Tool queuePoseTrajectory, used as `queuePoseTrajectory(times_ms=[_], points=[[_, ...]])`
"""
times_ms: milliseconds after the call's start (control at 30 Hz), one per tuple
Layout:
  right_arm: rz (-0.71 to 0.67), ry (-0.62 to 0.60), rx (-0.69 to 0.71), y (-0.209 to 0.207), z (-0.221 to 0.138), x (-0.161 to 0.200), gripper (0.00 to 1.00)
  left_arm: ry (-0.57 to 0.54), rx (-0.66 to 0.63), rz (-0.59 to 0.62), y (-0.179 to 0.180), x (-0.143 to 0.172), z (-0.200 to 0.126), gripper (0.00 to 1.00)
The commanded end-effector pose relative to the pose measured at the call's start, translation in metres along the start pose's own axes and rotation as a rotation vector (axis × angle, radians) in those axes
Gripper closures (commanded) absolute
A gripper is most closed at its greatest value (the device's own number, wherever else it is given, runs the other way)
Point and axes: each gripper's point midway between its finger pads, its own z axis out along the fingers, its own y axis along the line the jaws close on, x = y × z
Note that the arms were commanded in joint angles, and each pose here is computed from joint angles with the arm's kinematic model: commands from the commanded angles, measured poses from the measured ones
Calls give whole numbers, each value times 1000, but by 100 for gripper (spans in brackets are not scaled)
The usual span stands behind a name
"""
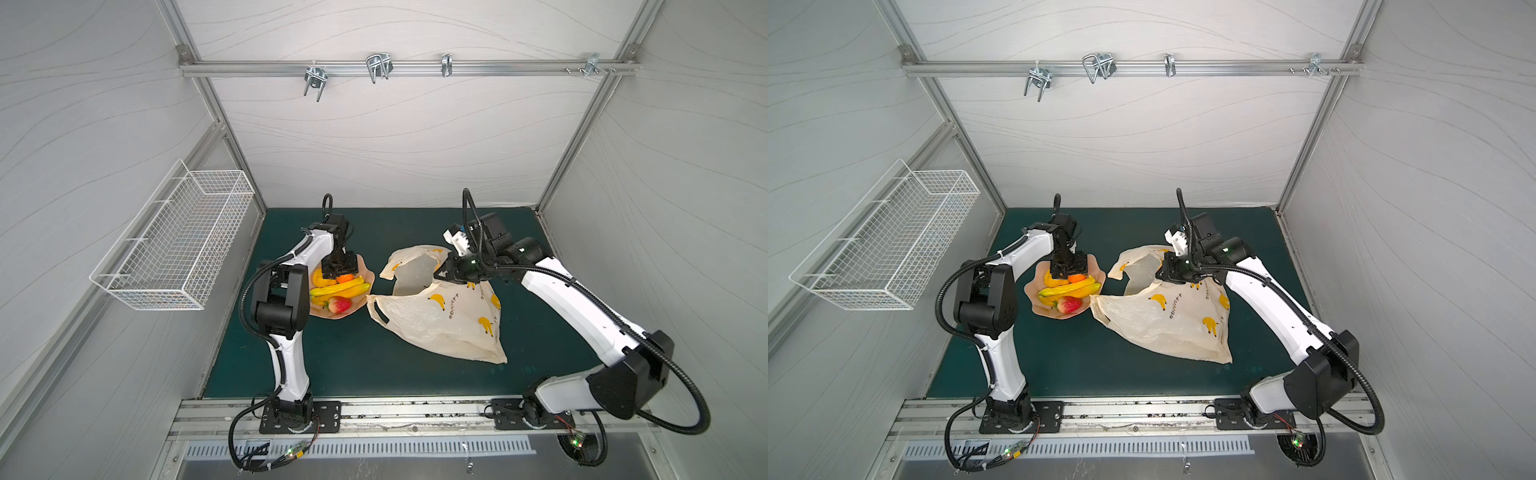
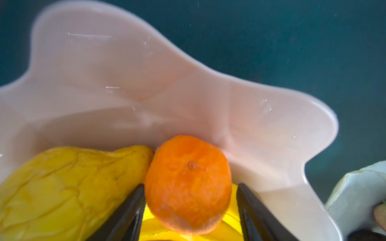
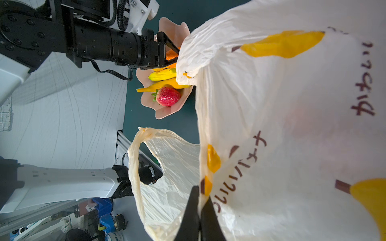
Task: Place the fruits into the plastic bag
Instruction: Pick up the fruit from the plate.
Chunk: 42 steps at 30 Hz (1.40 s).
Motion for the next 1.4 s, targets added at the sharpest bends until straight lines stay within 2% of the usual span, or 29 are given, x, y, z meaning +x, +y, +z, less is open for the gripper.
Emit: queuePoseTrajectory(times_ms=[0,267,533,800,900,1033,1133,1367], points=[[-13,2,-7,4,-7,6,100,-7,-4,3,-1,-7,-1,36],[-12,0,-6,5,-8,6,100,-72,46,11,-10,-13,-28,43],[-16,-3,-7,6,-9,5,100,-275,142,20,-23,-29,-103,45],[-18,-5,-12,8,-9,3,100,-482,314,167,-49,-26,-169,50],[-21,-4,-12,8,-9,3,100,-544,353,201,-54,-24,-181,50],[-20,-3,-12,8,-9,3,100,-561,384,225,-59,-21,-188,52],[-22,-4,-12,8,-9,2,100,-565,421,299,-72,-13,-191,54],[-29,0,-11,8,-9,2,100,-579,577,634,-127,37,-207,56]])
